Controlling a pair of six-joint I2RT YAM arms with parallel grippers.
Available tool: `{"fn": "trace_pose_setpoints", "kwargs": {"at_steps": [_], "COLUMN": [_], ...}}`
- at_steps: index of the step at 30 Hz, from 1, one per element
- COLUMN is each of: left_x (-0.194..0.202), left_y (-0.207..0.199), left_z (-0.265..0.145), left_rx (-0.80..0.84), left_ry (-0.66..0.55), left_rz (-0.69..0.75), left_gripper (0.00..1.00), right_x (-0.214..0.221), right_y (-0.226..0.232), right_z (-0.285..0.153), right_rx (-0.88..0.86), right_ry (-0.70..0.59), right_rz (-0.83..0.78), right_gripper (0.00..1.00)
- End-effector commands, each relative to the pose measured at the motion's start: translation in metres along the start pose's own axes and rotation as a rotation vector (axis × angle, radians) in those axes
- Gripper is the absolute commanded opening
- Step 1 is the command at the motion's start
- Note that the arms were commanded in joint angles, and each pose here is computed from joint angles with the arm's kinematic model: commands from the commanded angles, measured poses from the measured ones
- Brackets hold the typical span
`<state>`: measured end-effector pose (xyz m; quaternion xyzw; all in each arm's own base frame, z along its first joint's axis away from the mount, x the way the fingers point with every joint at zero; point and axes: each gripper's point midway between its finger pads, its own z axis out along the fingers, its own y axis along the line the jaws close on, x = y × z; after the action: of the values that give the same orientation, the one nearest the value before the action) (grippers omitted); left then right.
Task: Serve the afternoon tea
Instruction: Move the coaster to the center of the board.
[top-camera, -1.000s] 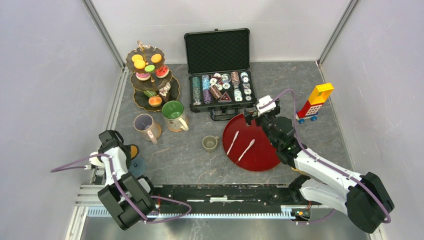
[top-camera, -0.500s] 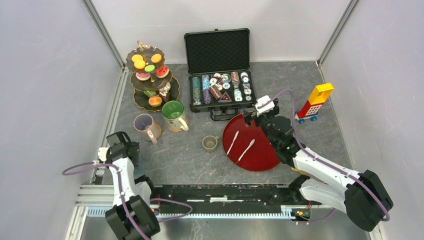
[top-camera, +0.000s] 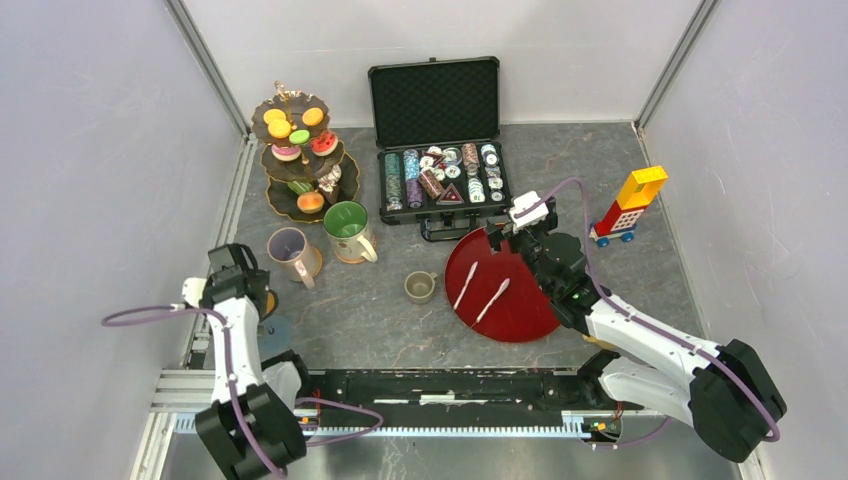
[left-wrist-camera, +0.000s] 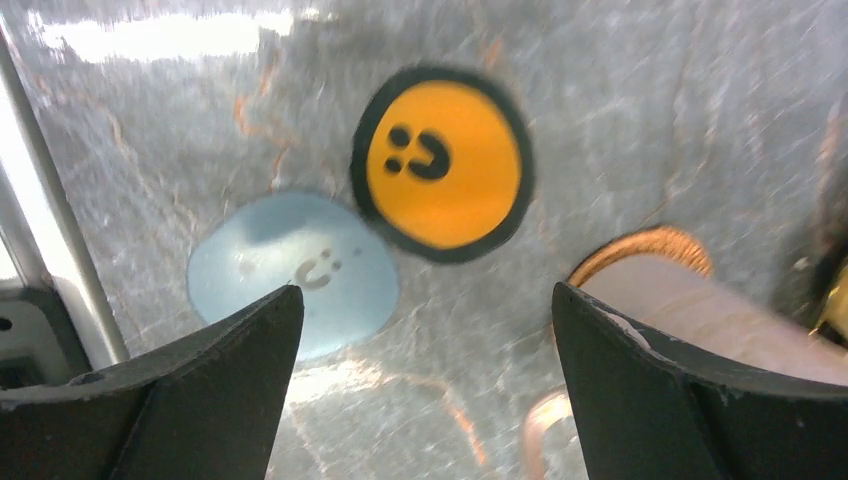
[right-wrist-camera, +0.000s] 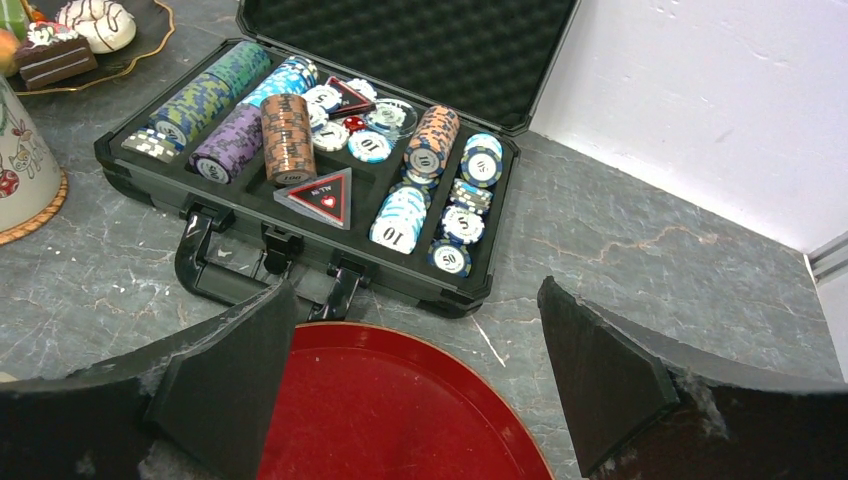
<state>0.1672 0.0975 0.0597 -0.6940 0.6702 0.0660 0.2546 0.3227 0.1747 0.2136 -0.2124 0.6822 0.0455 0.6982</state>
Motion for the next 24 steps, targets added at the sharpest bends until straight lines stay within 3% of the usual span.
{"fn": "trace_pose_setpoints", "kwargs": {"at_steps": [1, 11, 19, 24], "left_x": [-0.052, -0.067, -0.038, -0.011], "left_y": [-0.018, -0.002, -0.006, -0.004], "left_z": [0.001, 0.052, 0.071, 0.075], "left_rx": [-0.050, -0.189, -0.150, -0.163], "left_ry": [-0.188, -0.157, -0.009, 0.079], "left_rz": [0.007, 0.018, 0.056, 0.112], "left_gripper": [1.00, 0.95, 0.98, 0.93], "right_x": [-0.022, -0.023, -0.022, -0.022], "right_y": [-0.003, -0.005, -0.004, -0.004], "right_z": [0.000, -0.002, -0.001, -0.001], "right_rx": [0.016, 0.028, 0.023, 0.023], "right_ry": [-0.062, -0.065, -0.065, -0.066], "right_rz": [0.004, -0.002, 0.001, 0.002], "right_gripper": [0.98, 0.98, 0.98, 0.98]}}
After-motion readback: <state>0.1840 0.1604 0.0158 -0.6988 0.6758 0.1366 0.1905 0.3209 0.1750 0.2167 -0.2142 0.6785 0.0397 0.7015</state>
